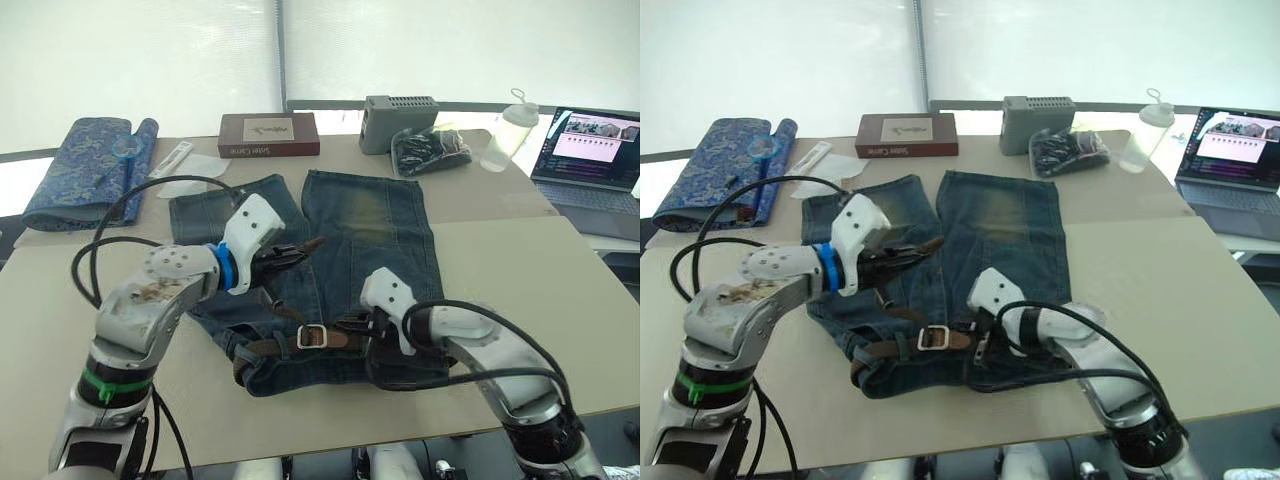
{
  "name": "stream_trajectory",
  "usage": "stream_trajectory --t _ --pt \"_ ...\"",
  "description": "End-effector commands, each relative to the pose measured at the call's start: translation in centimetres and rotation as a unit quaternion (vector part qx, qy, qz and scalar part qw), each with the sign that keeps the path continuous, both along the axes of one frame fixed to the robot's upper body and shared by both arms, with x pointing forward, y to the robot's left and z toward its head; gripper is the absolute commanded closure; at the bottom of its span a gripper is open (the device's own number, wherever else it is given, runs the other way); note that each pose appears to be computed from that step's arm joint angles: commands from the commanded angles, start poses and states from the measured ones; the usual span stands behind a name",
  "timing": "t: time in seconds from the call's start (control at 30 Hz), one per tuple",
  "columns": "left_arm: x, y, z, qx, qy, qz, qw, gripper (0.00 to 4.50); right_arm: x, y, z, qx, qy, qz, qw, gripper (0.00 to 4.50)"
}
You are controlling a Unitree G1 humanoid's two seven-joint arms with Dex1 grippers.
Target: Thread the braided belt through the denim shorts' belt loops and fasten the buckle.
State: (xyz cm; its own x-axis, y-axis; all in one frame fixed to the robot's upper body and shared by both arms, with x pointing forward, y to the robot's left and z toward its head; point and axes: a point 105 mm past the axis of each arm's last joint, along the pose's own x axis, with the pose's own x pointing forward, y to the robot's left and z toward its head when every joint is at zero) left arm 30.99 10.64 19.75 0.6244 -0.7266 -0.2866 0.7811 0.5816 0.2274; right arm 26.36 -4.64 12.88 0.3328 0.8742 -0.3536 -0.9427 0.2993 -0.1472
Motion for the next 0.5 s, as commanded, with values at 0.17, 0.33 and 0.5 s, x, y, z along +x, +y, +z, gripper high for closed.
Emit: stream_trajectory --t 0.17,0.33,0.5 --pt "-0.7 2.0 1.5 -0.033 -0.032 0.029 0.999 4.50 0.3 2.2 -0.6 0.013 0.008 0.063 0.998 4.45" --pt "-0.9 3.5 0.6 -0.035 -0.023 0.055 0.998 4.50 1.1 2.7 -1.7 -0.003 0.010 0.080 0.997 4.45" --pt "-0.9 4.8 -0.1 -0.036 -0.022 0.080 0.996 4.50 1.3 2.5 -1.8 -0.006 0.012 0.089 0.996 4.45"
